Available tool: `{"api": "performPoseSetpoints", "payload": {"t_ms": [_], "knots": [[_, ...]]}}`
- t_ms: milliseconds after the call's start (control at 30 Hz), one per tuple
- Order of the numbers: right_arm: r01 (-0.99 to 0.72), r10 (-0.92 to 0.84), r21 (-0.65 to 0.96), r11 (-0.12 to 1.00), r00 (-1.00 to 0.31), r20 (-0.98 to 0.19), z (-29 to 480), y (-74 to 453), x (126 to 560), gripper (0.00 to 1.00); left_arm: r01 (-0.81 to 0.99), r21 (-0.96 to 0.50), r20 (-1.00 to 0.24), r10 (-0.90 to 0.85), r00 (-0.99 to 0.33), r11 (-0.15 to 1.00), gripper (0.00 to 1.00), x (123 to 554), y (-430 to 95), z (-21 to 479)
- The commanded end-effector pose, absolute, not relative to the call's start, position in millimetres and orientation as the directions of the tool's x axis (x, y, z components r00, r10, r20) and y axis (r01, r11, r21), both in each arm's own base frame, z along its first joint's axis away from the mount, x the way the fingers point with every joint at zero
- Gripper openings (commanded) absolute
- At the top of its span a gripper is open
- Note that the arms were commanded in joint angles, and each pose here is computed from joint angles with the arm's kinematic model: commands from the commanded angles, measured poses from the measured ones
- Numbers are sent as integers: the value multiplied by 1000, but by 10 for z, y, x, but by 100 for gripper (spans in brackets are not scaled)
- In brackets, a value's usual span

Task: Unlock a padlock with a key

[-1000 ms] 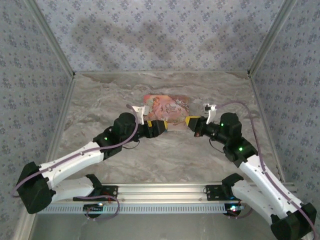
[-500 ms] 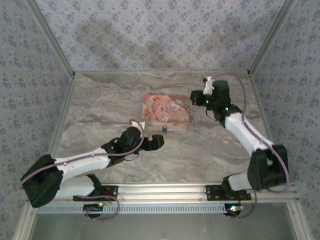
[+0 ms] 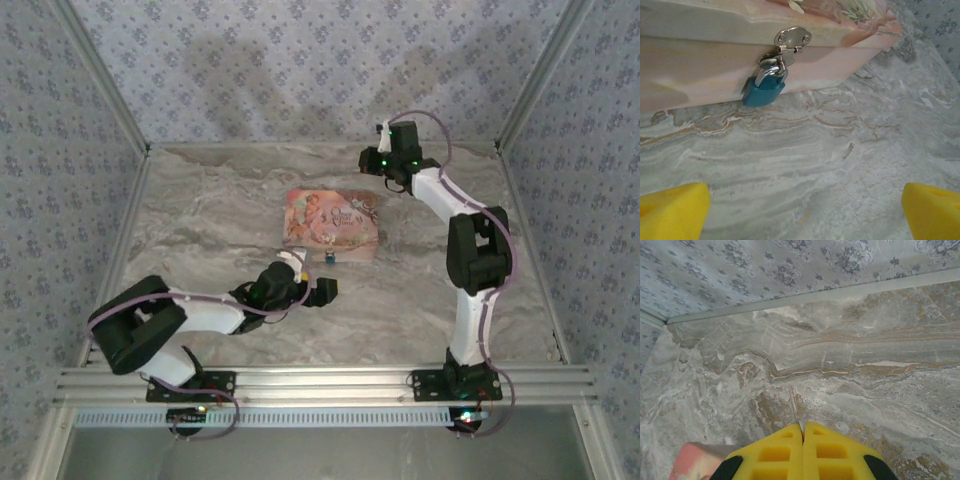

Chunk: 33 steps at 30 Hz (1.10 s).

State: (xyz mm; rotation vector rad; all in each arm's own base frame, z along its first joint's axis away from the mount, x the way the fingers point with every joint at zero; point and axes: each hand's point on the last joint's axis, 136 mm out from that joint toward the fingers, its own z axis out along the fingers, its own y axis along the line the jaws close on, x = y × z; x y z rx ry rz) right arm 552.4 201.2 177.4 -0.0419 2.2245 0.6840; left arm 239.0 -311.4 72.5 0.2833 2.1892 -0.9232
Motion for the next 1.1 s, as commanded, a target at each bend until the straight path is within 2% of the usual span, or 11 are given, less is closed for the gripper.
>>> {"api": "performPoseSetpoints", "payload": {"t_ms": [0,300,600,833,1067], "knots": [[-248,133,427,869,-715,-686,1669,2126,5562,0,553,-481,-801,-85,-592,681,98,2592,-3349,974],[-280,54,389,878,-748,-661,1382,2355,5486,0,568,-446,-820,-61,-569,692,98,2864,-3529,799],[-308,-13,358,881,-773,-634,1107,2437,5336,0,605,-432,-824,-20,-566,669,98,2903,-3687,689],[-328,-54,338,882,-783,-619,974,2465,5234,0,683,-433,-836,21,-549,588,95,2891,-3882,731],[-327,-61,338,883,-793,-606,862,2452,5142,0,701,-533,-823,-97,-560,474,89,2940,-3866,922]]}}
